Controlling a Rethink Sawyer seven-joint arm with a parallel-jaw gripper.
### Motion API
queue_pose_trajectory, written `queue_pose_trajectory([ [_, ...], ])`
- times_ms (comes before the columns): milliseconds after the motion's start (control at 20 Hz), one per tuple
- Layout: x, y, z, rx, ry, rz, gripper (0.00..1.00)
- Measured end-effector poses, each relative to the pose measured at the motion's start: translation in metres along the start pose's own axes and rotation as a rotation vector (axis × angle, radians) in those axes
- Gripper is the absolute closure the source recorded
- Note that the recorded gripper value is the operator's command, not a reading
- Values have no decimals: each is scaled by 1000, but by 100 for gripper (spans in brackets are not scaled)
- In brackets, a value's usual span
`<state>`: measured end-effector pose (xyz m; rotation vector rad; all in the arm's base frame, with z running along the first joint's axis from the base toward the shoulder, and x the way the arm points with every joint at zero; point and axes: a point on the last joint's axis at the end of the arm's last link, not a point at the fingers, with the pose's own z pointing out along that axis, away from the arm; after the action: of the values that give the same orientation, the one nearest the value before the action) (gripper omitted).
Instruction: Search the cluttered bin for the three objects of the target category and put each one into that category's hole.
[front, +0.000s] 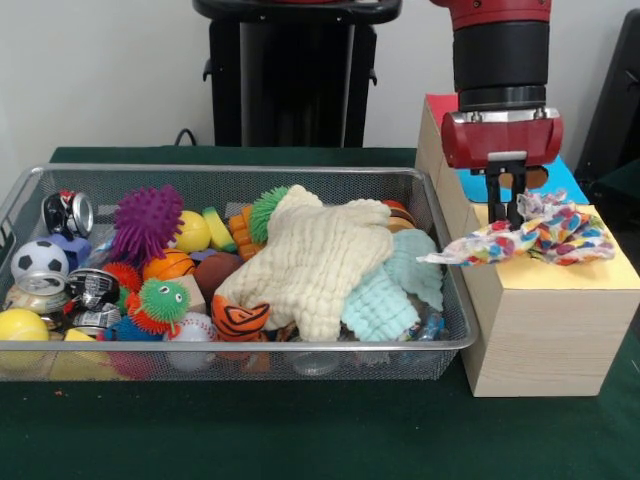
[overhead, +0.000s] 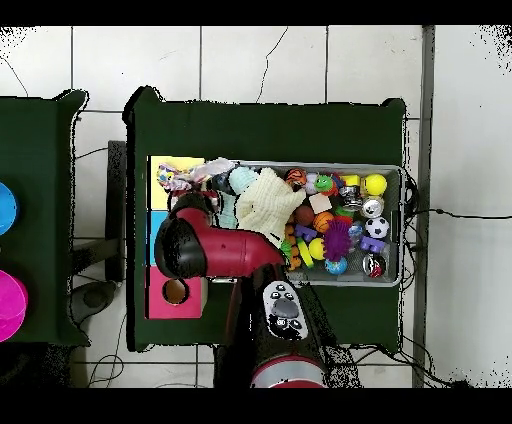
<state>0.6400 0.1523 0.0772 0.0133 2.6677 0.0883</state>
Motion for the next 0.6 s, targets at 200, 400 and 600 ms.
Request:
queue_pose_trajectory([
  [200, -8, 12, -7, -25, -8, 9, 100],
  [400, -15, 27, -13, -58, -21, 7, 100],
  [600, -16, 37, -14, -81, -22, 6, 100],
])
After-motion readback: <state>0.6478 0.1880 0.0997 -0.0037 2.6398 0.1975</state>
